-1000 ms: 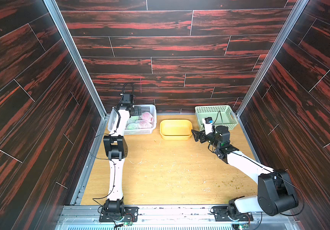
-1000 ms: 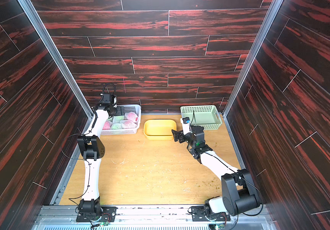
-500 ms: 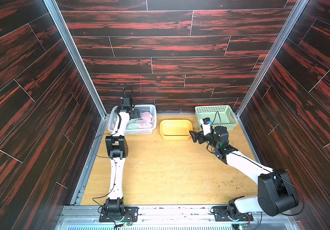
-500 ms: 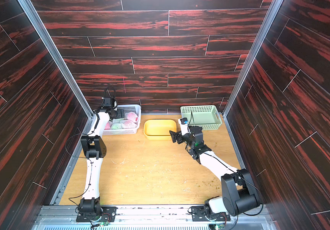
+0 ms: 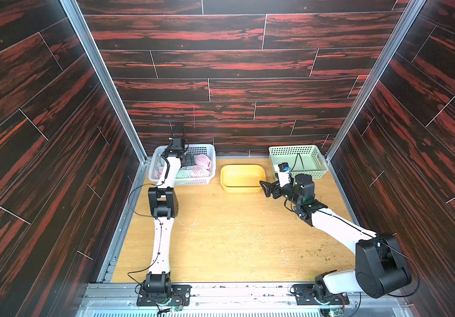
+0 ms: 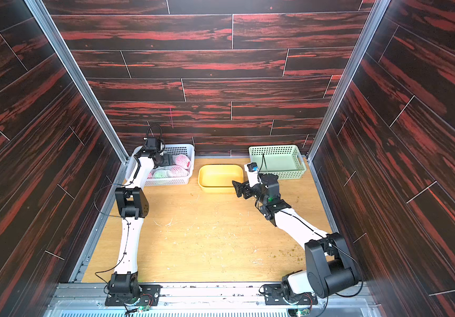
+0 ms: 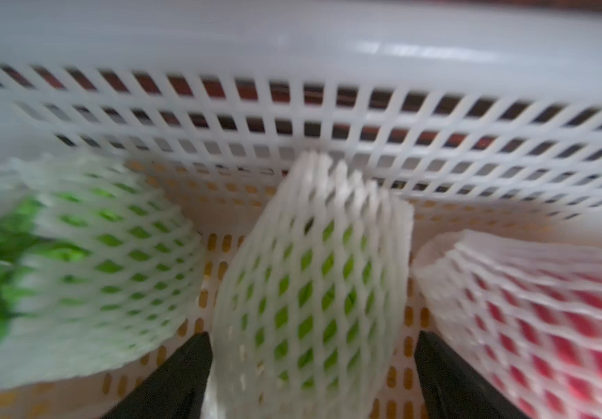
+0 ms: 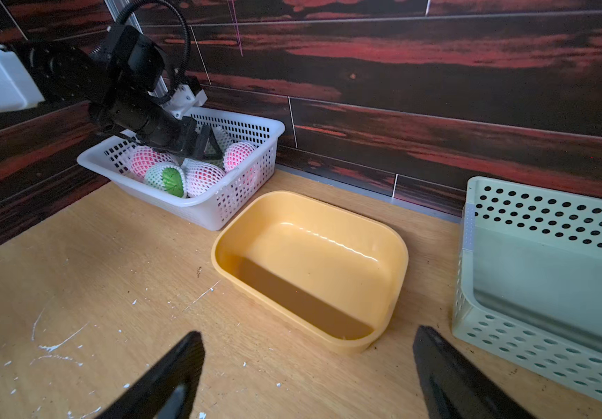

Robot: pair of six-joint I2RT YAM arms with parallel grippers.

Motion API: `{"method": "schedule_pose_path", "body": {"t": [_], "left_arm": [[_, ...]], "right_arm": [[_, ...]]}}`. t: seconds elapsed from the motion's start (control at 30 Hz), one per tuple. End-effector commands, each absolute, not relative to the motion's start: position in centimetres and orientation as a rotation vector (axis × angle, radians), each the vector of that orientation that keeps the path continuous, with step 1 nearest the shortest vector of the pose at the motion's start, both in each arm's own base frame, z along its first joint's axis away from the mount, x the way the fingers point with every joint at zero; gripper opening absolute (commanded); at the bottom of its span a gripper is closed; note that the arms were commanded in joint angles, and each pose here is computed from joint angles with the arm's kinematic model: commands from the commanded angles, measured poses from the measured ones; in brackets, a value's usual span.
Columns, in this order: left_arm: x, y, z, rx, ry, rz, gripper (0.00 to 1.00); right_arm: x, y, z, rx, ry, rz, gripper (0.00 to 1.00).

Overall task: Remove foam nets from apples
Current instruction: Pick up the apple from the basket.

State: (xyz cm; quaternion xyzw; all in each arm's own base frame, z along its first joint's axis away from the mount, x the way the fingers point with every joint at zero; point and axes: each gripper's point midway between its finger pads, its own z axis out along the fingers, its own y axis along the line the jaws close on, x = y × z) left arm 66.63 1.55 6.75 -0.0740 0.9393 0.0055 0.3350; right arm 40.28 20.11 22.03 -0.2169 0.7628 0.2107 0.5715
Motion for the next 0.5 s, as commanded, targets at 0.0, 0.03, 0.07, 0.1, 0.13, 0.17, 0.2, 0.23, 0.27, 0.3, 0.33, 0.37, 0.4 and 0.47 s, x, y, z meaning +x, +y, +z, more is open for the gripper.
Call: {"method": "schedule_pose_path", "body": {"t": [0.0, 0.03, 0.07, 0.1, 0.13, 0.17, 0.2, 0.23, 0.27, 0.3, 0.33, 0.37, 0.4, 0.47], "left_arm": [[67.3, 2.2, 7.5, -0.214, 2.416, 0.019, 0.93], [67.3, 2.1, 7.3, -0.212, 2.418, 0.009, 0.93], [67.4, 2.0, 7.1, -0.215, 2.418, 0.002, 0.93], [67.4, 1.9, 6.9, -0.217, 2.419, -0.013, 0.93], [67.6, 1.8, 6.7, -0.215, 2.416, -0.023, 0.93], [67.6, 1.7, 6.5, -0.216, 2.417, -0.028, 0.93], [67.7, 1.7, 6.3, -0.221, 2.415, -0.03, 0.94], [67.8, 1.7, 6.3, -0.221, 2.412, -0.032, 0.95], [67.8, 1.6, 6.2, -0.217, 2.412, -0.037, 0.95], [67.9, 1.5, 6.1, -0.216, 2.411, -0.038, 0.95], [67.9, 1.6, 6.1, -0.217, 2.408, -0.035, 0.95], [68.0, 1.6, 6.1, -0.219, 2.403, -0.033, 0.95], [68.1, 1.7, 6.0, -0.218, 2.402, -0.032, 0.95], [68.2, 1.7, 6.0, -0.222, 2.395, -0.034, 0.95]], "right_arm": [[40.5, 20.8, 22.2, -0.527, 1.773, 0.514, 0.94], [40.5, 20.9, 22.2, -0.527, 1.774, 0.515, 0.94], [40.5, 20.9, 22.2, -0.527, 1.774, 0.515, 0.94], [40.6, 20.9, 22.2, -0.526, 1.774, 0.513, 0.94], [40.6, 20.9, 22.1, -0.526, 1.777, 0.512, 0.94], [40.6, 20.9, 22.0, -0.525, 1.779, 0.512, 0.94], [40.6, 20.9, 21.9, -0.526, 1.78, 0.513, 0.94], [40.6, 20.9, 21.9, -0.527, 1.781, 0.514, 0.94], [40.7, 20.9, 21.8, -0.527, 1.782, 0.513, 0.94], [40.7, 20.9, 21.8, -0.526, 1.784, 0.512, 0.94], [40.7, 20.9, 21.8, -0.527, 1.783, 0.513, 0.94], [40.7, 20.9, 21.8, -0.526, 1.785, 0.512, 0.94], [40.7, 20.9, 21.7, -0.526, 1.787, 0.509, 0.94], [40.8, 20.9, 21.6, -0.528, 1.786, 0.508, 0.94]]}}
